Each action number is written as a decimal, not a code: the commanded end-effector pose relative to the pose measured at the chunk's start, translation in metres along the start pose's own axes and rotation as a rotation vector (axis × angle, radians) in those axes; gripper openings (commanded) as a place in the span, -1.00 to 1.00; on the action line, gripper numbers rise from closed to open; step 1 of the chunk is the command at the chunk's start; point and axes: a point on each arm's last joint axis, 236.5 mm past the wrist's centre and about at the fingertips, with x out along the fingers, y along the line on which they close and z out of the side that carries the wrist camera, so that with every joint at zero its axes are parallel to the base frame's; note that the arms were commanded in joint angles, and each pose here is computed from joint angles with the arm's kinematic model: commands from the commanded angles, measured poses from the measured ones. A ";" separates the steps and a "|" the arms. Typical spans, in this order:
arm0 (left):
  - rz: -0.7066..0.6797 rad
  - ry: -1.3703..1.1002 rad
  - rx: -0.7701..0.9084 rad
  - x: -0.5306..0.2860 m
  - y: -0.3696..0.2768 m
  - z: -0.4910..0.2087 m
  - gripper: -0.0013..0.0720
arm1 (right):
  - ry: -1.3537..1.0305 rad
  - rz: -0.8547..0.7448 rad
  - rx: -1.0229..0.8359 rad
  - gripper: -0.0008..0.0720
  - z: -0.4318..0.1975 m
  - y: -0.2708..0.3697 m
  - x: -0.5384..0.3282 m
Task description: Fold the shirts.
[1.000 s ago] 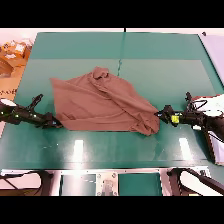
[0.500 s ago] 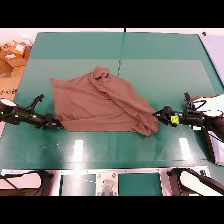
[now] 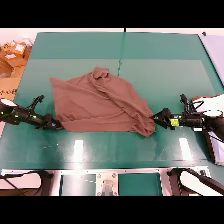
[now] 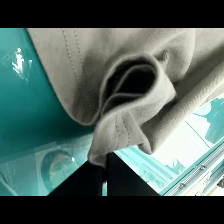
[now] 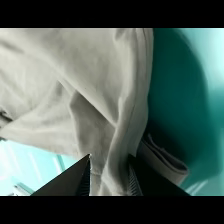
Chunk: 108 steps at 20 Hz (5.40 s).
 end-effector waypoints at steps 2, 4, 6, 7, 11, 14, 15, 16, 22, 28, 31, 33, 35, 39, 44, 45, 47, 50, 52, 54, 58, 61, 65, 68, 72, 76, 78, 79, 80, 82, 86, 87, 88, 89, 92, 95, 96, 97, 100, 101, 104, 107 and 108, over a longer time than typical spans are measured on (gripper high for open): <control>0.001 0.001 0.000 0.000 0.000 0.000 -0.90 | 0.053 -0.066 0.029 -0.17 -0.013 -0.015 -0.001; 0.002 -0.001 0.000 0.000 0.000 0.000 -0.90 | 0.052 -0.068 0.046 -0.12 -0.013 -0.016 -0.001; 0.002 0.000 0.000 0.000 0.001 0.000 -0.90 | 0.033 -0.092 0.092 0.23 -0.009 -0.022 -0.001; 0.003 -0.001 0.000 0.000 0.001 0.000 -0.90 | 0.020 -0.099 0.102 0.23 -0.006 -0.023 -0.001; 0.004 -0.002 0.000 0.000 0.001 0.001 -0.90 | 0.092 -0.088 0.184 0.23 -0.018 -0.030 0.009; 0.006 -0.006 -0.001 0.000 0.001 0.002 -0.90 | 0.099 -0.037 0.209 0.18 -0.015 -0.026 0.018; 0.006 -0.005 -0.004 0.000 0.001 0.001 -0.90 | 0.081 -0.029 0.198 0.16 -0.010 -0.025 0.019; 0.005 -0.003 -0.004 0.000 0.001 0.001 -0.90 | 0.060 -0.036 0.194 -0.03 -0.004 -0.026 0.018; 0.150 0.069 -0.048 -0.034 0.016 -0.005 -0.90 | 0.010 -0.013 -0.012 -0.93 0.035 0.012 -0.009; 0.178 -0.449 0.264 -0.183 -0.120 0.070 -0.90 | -0.297 0.042 -0.426 -0.93 0.096 0.153 -0.119; 0.180 -0.857 0.545 -0.297 -0.250 0.063 -0.90 | -0.613 0.071 -0.695 -0.93 0.086 0.260 -0.220; 0.205 -1.161 0.745 -0.375 -0.342 0.019 -0.90 | -0.906 0.125 -0.840 -0.93 0.051 0.336 -0.304; 0.271 -1.422 0.905 -0.433 -0.409 -0.040 -0.90 | -1.152 0.200 -0.942 -0.93 -0.004 0.389 -0.374; 0.311 -1.658 1.060 -0.473 -0.475 -0.125 -0.90 | -1.451 0.274 -1.071 -0.93 -0.096 0.431 -0.451; 0.328 -1.600 0.918 -0.475 -0.446 -0.094 -0.90 | -1.476 0.162 -0.976 -0.87 -0.071 0.409 -0.455; 0.317 -1.541 0.882 -0.468 -0.432 -0.072 -0.90 | -1.425 0.132 -0.896 -0.93 -0.042 0.395 -0.444; 0.268 -1.379 0.785 -0.442 -0.395 -0.021 -0.90 | -1.285 0.078 -0.777 -0.93 0.018 0.365 -0.406; 0.105 -1.116 0.661 -0.380 -0.336 0.059 -0.90 | -1.056 0.038 -0.592 -0.94 0.115 0.306 -0.327; 0.032 -0.957 0.582 -0.322 -0.288 0.111 -0.90 | -0.910 -0.021 -0.503 -0.94 0.169 0.257 -0.266; 0.019 -0.796 0.513 -0.249 -0.238 0.156 -0.90 | -0.782 -0.053 -0.428 -0.94 0.212 0.214 -0.205; 0.014 -0.661 0.328 -0.136 -0.158 0.229 -0.90 | -0.604 -0.065 -0.255 -0.93 0.272 0.131 -0.100; 0.042 -0.655 0.260 -0.090 -0.124 0.262 -0.90 | -0.519 -0.101 -0.155 -0.94 0.296 0.070 -0.051; 0.057 -0.601 0.224 -0.054 -0.099 0.268 -0.90 | -0.507 -0.136 -0.068 -0.93 0.320 0.015 -0.043; 0.096 -0.514 0.210 -0.032 -0.077 0.258 -0.90 | -0.438 -0.177 -0.084 -0.94 0.308 -0.012 -0.054; 0.101 -0.398 0.176 0.001 -0.062 0.241 -0.90 | -0.330 -0.236 -0.076 -0.94 0.280 -0.044 -0.044; 0.116 -0.354 0.200 0.027 -0.065 0.237 -0.90 | -0.286 -0.247 -0.057 -0.94 0.263 -0.056 -0.025; 0.118 -0.331 0.176 0.029 -0.064 0.232 -0.90 | -0.291 -0.245 -0.061 -0.93 0.265 -0.054 -0.026; 0.125 -0.314 0.168 0.028 -0.062 0.228 -0.90 | -0.294 -0.243 -0.066 -0.93 0.266 -0.052 -0.027; 0.138 -0.291 0.168 0.027 -0.061 0.223 -0.89 | -0.289 -0.238 -0.072 -0.86 0.267 -0.048 -0.030; 0.152 -0.213 0.168 0.019 -0.066 0.210 0.41 | -0.256 -0.220 -0.091 -0.06 0.265 -0.037 -0.040; 0.323 -0.040 0.147 -0.024 -0.056 0.182 0.44 | -0.182 -0.178 -0.036 -0.40 0.250 -0.034 -0.083; 0.389 -0.006 0.137 -0.040 -0.049 0.176 0.44 | -0.179 -0.172 -0.022 -0.68 0.245 -0.036 -0.094; 0.437 0.017 0.130 -0.054 -0.047 0.172 0.44 | -0.179 -0.167 -0.008 -0.87 0.241 -0.038 -0.107; 0.457 0.028 0.132 -0.065 -0.050 0.169 0.43 | -0.186 -0.164 0.001 -0.93 0.237 -0.038 -0.118; 0.459 0.007 0.149 -0.085 -0.068 0.167 -0.92 | -0.221 -0.164 0.020 -0.93 0.219 -0.034 -0.145; 0.458 -0.009 0.112 -0.098 -0.079 0.158 -0.90 | -0.207 -0.226 0.042 -0.93 0.172 -0.042 -0.152; 0.448 -0.013 0.115 -0.100 -0.086 0.154 -0.90 | -0.189 -0.277 0.067 -0.93 0.150 -0.051 -0.153; 0.422 -0.022 0.121 -0.102 -0.096 0.148 -0.90 | -0.174 -0.329 0.096 -0.93 0.128 -0.062 -0.154; 0.390 -0.046 0.121 -0.105 -0.110 0.114 -0.90 | -0.165 -0.478 0.218 -0.93 0.064 -0.094 -0.158; 0.389 -0.067 0.118 -0.104 -0.111 0.097 -0.90 | -0.168 -0.499 0.251 -0.93 0.046 -0.100 -0.156; 0.391 -0.174 0.097 -0.094 -0.106 0.043 -0.90 | -0.133 -0.488 0.334 -0.46 -0.002 -0.109 -0.132; 0.368 -0.288 0.057 -0.078 -0.097 -0.002 -0.83 | -0.064 -0.421 0.398 0.32 -0.032 -0.115 -0.098; 0.346 -0.302 0.045 -0.069 -0.096 -0.013 0.00 | -0.071 -0.398 0.416 0.32 -0.034 -0.116 -0.090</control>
